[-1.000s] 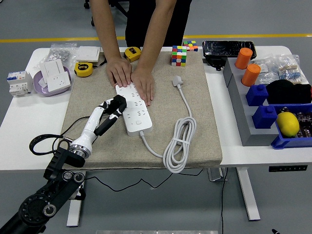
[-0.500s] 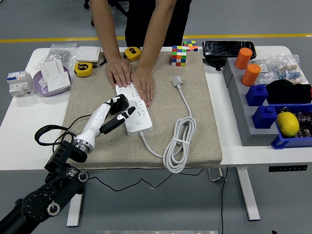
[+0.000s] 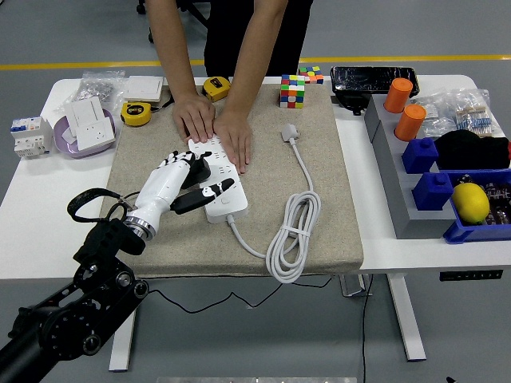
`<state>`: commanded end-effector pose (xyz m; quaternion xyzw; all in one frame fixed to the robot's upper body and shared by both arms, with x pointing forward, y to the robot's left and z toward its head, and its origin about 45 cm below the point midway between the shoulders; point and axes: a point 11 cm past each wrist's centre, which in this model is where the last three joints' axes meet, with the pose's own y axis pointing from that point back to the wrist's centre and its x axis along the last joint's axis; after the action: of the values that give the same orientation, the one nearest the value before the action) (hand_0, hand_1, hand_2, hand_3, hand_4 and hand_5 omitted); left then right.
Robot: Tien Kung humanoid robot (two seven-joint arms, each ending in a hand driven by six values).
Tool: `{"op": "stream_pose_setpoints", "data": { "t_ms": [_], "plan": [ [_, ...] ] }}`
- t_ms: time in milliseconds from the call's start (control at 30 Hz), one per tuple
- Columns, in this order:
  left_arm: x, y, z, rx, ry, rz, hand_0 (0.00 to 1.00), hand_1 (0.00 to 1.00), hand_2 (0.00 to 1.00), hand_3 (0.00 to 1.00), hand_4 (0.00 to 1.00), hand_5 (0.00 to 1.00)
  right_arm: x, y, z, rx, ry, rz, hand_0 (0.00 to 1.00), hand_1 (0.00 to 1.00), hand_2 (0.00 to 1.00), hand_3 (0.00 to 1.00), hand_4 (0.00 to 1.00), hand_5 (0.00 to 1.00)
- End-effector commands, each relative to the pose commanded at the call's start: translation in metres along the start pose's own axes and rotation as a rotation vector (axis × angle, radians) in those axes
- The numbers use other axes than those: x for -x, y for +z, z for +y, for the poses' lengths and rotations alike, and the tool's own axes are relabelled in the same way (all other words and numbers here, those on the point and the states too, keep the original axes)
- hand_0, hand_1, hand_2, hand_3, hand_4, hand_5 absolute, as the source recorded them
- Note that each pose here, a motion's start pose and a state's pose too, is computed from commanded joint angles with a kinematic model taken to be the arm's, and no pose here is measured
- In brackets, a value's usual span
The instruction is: Pick up the plug,place it near the board,insert it into the board,press the button
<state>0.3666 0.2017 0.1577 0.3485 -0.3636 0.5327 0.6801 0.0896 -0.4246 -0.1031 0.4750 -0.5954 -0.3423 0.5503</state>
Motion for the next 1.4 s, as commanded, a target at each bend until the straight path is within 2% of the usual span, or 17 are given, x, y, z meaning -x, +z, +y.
{"op": "stream_pose_setpoints", "data": {
  "t_ms": [100,167,300,500,1067,1400],
  "plan": [
    [-0.004,0.002,-0.003,0.002,0.005,-0.065,0.998,0.979,0.900,0.891,0.998,0.998,0.000,-0.001,0.000,-0.002,-0.001,-0.001,0.823,0.733,0.741,0.775,0.998,0.922],
    [-0.004,-0.002,-0.004,-0.016,-0.001,-0.091,0.998,0.979,0.900,0.891,0.998,0.998,0.000,-0.002,0.000,-0.004,-0.001,-0.002,0.823,0.733,0.741,0.775,0.998,0.922],
    [-0.003,-0.011,-0.003,-0.052,-0.024,-0.113,0.998,0.985,0.902,0.886,0.998,0.998,-0.001,-0.002,0.000,-0.005,0.002,-0.004,0.823,0.733,0.741,0.775,0.998,0.924],
    [0.003,-0.014,-0.003,-0.062,-0.056,-0.126,0.998,0.980,0.896,0.886,0.998,0.998,-0.001,-0.001,0.000,-0.002,0.002,-0.006,0.823,0.733,0.741,0.775,0.998,0.924],
    [0.018,0.000,-0.007,-0.008,-0.120,-0.165,0.998,0.982,0.895,0.885,0.998,0.998,-0.001,-0.004,0.000,-0.007,0.002,-0.006,0.824,0.733,0.740,0.775,0.998,0.923],
    [0.017,-0.006,-0.007,-0.027,-0.120,-0.169,0.998,0.981,0.894,0.884,0.998,0.998,-0.001,-0.003,0.000,-0.005,0.003,-0.004,0.824,0.734,0.741,0.775,0.998,0.923]
  ]
}}
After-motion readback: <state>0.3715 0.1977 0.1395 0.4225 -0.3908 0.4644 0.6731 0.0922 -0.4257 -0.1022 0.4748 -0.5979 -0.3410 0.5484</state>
